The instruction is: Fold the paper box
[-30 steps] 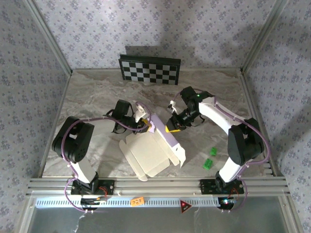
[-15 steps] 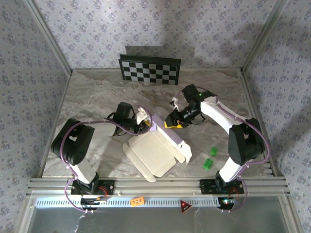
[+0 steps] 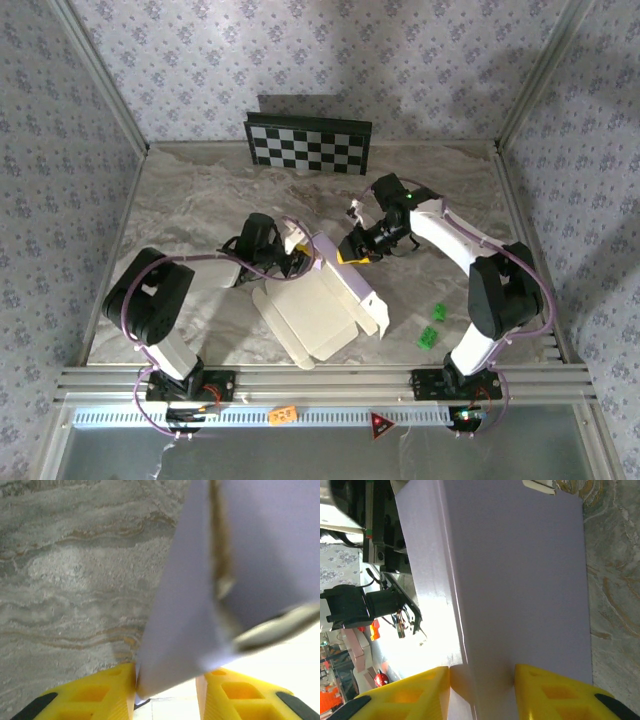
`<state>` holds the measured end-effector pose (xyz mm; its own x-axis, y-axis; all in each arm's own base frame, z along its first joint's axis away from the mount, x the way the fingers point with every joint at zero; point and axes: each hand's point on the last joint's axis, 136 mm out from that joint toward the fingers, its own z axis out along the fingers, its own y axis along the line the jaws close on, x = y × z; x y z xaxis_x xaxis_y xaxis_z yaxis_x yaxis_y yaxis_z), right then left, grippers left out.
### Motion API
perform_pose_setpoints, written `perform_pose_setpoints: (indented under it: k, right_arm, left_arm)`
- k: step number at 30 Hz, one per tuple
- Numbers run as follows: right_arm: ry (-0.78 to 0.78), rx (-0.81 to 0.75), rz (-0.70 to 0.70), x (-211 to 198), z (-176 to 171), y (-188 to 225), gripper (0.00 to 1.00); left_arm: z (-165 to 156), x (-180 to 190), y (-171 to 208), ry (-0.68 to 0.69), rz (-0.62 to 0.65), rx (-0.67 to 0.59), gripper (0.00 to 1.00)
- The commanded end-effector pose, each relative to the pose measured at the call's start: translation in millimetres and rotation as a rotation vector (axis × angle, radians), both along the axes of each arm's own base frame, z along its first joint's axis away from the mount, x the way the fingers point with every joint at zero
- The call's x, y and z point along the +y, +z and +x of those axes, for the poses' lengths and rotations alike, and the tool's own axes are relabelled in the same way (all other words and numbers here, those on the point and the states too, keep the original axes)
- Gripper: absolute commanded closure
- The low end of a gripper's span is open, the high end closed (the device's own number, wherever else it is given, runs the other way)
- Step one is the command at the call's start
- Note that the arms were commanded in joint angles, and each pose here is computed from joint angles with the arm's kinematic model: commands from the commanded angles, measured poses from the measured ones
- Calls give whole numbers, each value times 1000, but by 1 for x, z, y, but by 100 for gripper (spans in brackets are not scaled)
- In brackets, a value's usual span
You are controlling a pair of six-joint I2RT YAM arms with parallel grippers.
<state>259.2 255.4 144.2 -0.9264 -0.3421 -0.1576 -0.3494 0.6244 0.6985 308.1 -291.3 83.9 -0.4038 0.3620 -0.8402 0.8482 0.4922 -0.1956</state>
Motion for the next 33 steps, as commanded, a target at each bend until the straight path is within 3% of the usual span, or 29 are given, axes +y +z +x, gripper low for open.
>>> perform_pose_setpoints:
  k: [1,4,11,19,20,23,25,33]
  right_arm:
    - [-4,38,-46,-3,-4,-17,62]
    - [-3,37,-47,-2,-4,-17,62]
    - [-8,36,-44,-4,-5,-16,63]
    - [-15,35,-42,-4,-7,-16,64]
    - [-15,35,-40,-4,-6,-15,64]
    - [-16,37,-38,-4,-6,-15,64]
    - [-13,40,-38,-4,-6,-15,64]
    - [-22,42,-32,-6,-4,-13,64]
  left_arm:
    - [14,-16,27,41,-83,-71,68]
    - [17,-22,24,96,-69,-86,77]
    - [24,-20,3,275,94,-142,99]
    - [28,-7,-8,393,197,-158,100]
    - [26,-10,-5,375,177,-165,98]
    - [17,-27,9,280,73,-199,79]
    - [14,-34,17,247,23,-208,72]
    - [20,-34,53,264,-153,-252,67]
